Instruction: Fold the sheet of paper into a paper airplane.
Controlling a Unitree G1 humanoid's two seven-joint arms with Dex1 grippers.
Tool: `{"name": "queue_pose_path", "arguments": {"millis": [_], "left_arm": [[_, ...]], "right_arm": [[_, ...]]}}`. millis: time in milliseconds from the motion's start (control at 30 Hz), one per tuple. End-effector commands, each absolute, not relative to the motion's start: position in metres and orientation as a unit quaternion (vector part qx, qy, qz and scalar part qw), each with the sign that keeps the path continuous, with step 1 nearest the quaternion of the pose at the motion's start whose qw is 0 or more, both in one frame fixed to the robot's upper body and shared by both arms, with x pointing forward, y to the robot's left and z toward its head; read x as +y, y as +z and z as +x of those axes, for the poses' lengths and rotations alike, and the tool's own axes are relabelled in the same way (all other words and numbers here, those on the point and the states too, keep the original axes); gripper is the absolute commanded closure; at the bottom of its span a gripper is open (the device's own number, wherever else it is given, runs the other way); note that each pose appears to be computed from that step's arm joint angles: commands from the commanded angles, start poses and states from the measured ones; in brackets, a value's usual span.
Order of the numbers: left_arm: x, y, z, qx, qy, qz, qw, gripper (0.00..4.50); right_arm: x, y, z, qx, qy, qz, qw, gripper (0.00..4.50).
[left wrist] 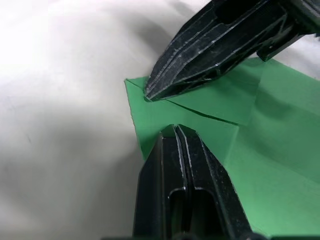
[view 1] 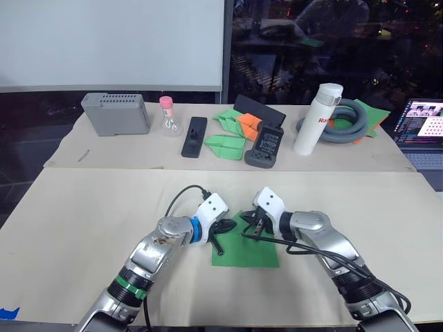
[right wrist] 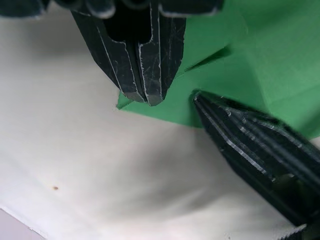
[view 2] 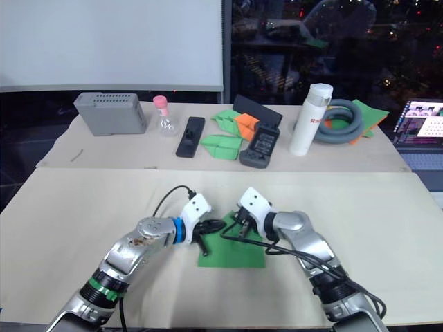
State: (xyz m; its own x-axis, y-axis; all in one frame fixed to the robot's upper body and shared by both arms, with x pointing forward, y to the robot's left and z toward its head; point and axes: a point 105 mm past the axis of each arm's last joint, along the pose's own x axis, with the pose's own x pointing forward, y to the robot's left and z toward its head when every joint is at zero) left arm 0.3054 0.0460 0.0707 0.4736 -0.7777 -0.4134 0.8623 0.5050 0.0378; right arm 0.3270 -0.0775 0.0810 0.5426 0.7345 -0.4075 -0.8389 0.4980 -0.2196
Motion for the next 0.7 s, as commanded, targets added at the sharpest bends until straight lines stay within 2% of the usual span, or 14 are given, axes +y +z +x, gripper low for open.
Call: {"name": "queue_pose_path", "arguments": {"millis": [33, 367, 533, 700], "left_arm": [[0.054, 0.057, 0.298, 0.209, -0.468, 0.108, 0.852, 4.49], [0.057, 0.058, 0.299, 0.201, -0.455, 0.106, 0.861, 4.49], [0.057, 0.058, 0.298, 0.202, -0.454, 0.104, 0.862, 4.49], [0.058, 0.057, 0.298, 0.204, -0.451, 0.102, 0.863, 4.49]], "right_arm": [[-0.068, 0.081, 0.326, 0.119, 0.476, -0.209, 0.846, 4.50], [-0.058, 0.069, 0.321, 0.136, 0.502, -0.242, 0.819, 4.50], [-0.079, 0.064, 0.343, 0.156, 0.436, -0.258, 0.848, 4.50], [-0.099, 0.070, 0.351, 0.154, 0.416, -0.263, 0.857, 4.50]]}}
